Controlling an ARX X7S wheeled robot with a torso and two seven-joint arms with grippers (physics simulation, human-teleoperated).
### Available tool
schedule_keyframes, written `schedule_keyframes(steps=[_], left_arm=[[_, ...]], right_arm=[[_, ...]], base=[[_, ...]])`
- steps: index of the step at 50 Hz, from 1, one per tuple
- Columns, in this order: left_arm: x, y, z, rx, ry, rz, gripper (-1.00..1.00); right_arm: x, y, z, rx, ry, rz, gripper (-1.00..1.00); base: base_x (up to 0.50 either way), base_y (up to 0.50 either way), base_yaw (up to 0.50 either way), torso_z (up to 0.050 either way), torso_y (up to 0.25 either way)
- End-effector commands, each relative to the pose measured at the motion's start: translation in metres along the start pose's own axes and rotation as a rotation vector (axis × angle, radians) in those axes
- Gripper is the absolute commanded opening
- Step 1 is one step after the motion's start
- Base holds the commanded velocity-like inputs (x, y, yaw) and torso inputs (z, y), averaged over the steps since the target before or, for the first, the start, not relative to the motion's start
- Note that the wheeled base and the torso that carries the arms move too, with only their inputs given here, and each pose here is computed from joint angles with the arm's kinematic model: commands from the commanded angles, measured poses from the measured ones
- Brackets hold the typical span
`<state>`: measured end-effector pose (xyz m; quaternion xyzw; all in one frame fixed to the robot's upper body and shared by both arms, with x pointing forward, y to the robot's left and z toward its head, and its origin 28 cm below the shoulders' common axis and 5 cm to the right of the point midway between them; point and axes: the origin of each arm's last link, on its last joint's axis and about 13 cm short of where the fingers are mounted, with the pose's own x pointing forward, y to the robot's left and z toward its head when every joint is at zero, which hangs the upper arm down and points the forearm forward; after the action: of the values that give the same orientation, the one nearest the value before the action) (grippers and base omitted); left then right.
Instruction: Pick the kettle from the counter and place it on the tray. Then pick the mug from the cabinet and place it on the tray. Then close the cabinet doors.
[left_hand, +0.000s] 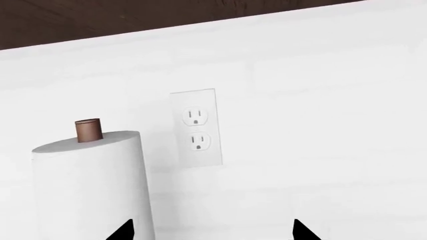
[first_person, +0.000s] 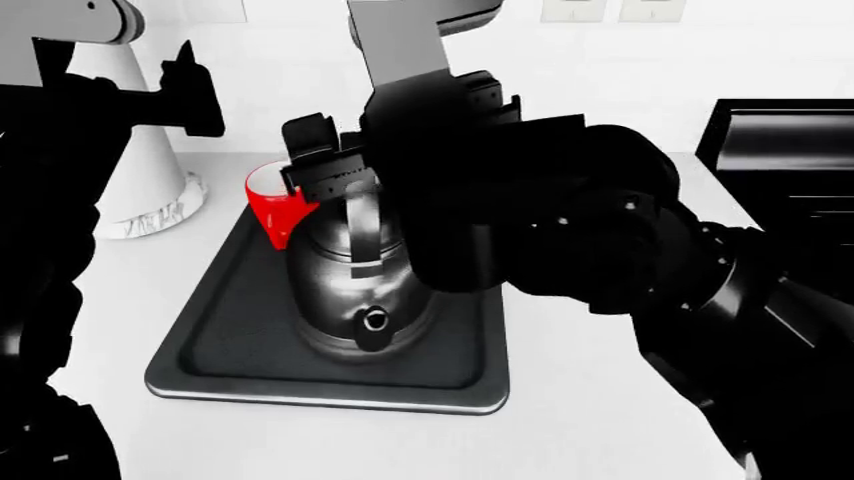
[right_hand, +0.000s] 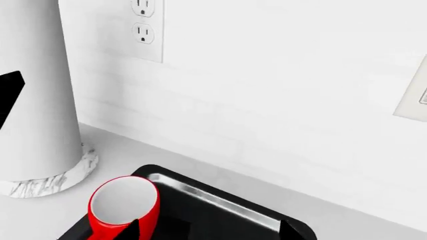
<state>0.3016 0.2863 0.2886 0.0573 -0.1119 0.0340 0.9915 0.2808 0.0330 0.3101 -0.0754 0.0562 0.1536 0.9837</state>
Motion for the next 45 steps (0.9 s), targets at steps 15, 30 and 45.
schedule_keyframes(steps=[15, 30, 45], left_arm=[[-0.027, -0.002, 0.039, -0.061, -0.137, -0.031, 1.00], [-0.082, -0.015, 0.064, -0.105, -0.326, -0.063, 1.00], [-0.110, -0.018, 0.054, -0.151, -0.398, -0.087, 1.00]], right_arm=[[-0.090, -0.054, 0.037, -0.010, -0.349, -0.154, 1.00], [-0.159, -0.083, -0.020, -0.055, -0.485, -0.372, 1.00], [-0.195, -0.099, -0.049, -0.086, -0.576, -0.526, 1.00]], base=[[0.00, 0.00, 0.00, 0.000, 0.000], [0.00, 0.00, 0.00, 0.000, 0.000], [0.00, 0.00, 0.00, 0.000, 0.000]])
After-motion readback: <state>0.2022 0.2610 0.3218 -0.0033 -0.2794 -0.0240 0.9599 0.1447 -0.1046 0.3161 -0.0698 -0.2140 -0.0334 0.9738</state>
